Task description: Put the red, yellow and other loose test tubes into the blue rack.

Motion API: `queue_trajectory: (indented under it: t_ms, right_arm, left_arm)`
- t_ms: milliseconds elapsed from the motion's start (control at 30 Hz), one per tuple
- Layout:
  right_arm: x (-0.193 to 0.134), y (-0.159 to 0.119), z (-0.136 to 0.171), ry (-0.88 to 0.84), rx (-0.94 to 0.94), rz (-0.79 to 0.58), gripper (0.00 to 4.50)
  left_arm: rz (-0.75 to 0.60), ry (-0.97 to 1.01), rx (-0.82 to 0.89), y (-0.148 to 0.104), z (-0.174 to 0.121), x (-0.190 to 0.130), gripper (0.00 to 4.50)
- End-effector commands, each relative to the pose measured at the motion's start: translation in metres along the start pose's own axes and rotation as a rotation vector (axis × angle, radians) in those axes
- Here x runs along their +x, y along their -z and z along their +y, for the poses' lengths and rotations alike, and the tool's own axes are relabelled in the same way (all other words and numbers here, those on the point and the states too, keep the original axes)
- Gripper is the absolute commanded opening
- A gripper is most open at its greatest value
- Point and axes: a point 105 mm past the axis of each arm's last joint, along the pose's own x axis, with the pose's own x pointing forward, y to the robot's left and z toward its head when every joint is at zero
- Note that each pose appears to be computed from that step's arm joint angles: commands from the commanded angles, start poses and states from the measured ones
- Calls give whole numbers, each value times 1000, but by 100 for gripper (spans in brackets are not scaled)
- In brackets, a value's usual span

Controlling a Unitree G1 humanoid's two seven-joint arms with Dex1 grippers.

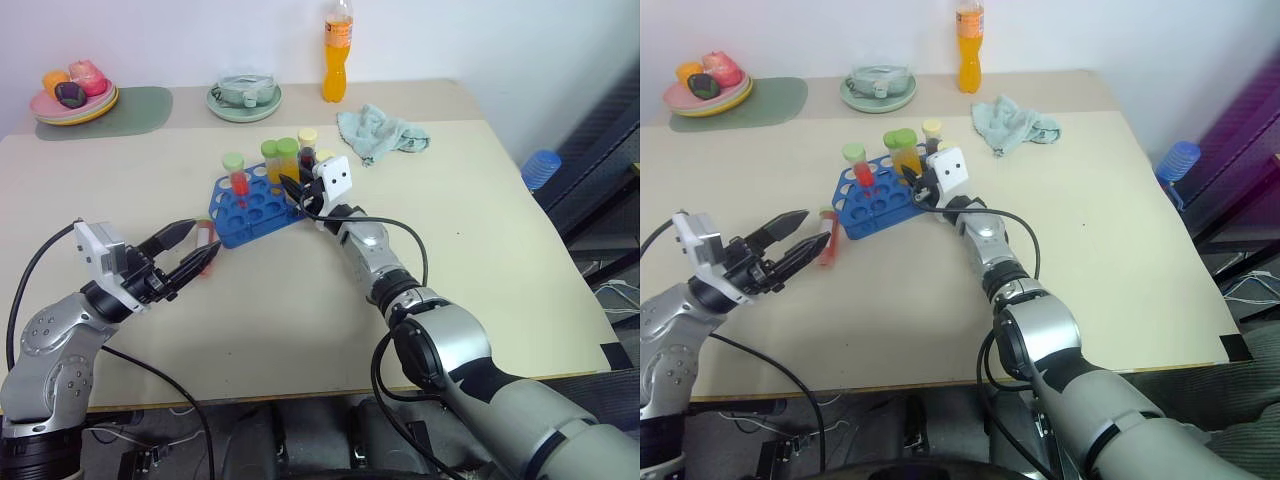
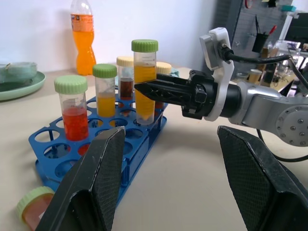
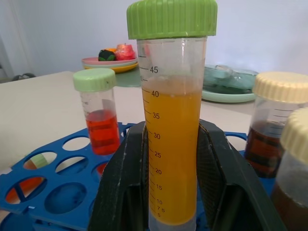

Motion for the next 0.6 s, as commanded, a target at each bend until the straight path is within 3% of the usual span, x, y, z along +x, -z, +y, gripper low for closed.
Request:
queue_trajectory:
  t_ms: [33, 600]
  right_arm:
    - [3, -2, 1, 4, 13, 2, 76]
    - [10, -5, 20, -40, 70, -37, 76]
  left_arm:
    - [-32, -9, 59, -15, -1, -4, 314]
    - [-32, -34, 67, -18, -1, -15, 314]
